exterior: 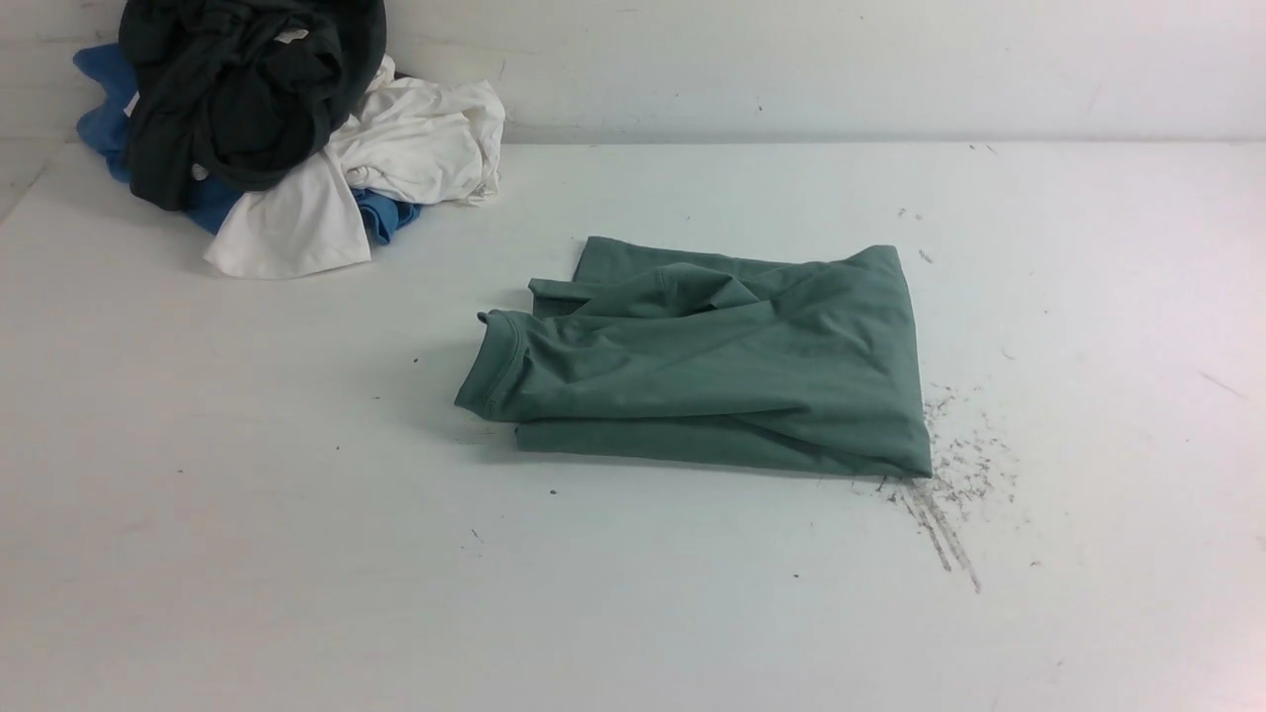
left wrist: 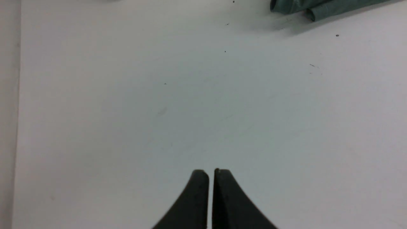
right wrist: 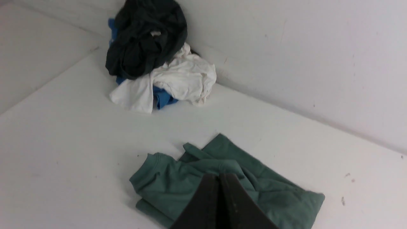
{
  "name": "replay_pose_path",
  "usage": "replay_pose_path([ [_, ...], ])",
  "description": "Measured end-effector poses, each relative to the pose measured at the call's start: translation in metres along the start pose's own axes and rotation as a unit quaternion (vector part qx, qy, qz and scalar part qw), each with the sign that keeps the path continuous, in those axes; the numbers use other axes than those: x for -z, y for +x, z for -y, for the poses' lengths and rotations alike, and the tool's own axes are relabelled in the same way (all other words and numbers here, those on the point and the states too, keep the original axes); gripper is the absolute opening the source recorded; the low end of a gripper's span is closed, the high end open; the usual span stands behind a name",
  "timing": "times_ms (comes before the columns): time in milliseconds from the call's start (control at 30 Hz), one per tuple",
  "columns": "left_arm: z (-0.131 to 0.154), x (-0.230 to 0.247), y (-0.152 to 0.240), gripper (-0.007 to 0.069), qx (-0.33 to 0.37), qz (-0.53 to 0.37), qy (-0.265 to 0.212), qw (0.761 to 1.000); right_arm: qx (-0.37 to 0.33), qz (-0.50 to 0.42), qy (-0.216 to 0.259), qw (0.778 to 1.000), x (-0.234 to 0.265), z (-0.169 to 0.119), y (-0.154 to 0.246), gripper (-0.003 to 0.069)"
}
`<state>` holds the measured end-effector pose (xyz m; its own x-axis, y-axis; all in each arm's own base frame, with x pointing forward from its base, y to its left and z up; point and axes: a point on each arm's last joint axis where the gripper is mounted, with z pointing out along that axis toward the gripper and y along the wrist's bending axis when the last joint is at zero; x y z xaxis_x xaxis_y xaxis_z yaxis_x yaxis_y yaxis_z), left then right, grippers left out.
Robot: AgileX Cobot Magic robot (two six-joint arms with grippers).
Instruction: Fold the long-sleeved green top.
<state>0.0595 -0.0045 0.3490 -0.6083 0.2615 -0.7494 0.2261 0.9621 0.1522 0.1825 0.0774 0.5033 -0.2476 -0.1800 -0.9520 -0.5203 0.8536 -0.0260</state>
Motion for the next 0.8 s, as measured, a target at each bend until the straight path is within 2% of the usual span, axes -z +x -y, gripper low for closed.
replay_pose_path([
  [133,0.004,0.005,0.037,0.0006,0.015,0.053,-0.004,0.998,-0.002,0.085,0.016,0.996,0.036,-0.011,0.039,-0.0015],
  [333,0.007,0.010,0.074,0.0006,0.023,0.118,-0.009,0.993,-0.006,0.153,0.033,0.988,0.072,-0.022,0.092,-0.0015],
  [500,0.007,0.016,0.085,0.0006,0.027,0.146,-0.012,0.989,-0.004,0.162,0.034,0.986,0.084,-0.027,0.112,-0.0015],
  [800,0.007,0.017,0.086,0.0006,0.026,0.151,-0.013,0.988,0.000,0.140,0.020,0.990,0.088,-0.031,0.119,-0.0015],
])
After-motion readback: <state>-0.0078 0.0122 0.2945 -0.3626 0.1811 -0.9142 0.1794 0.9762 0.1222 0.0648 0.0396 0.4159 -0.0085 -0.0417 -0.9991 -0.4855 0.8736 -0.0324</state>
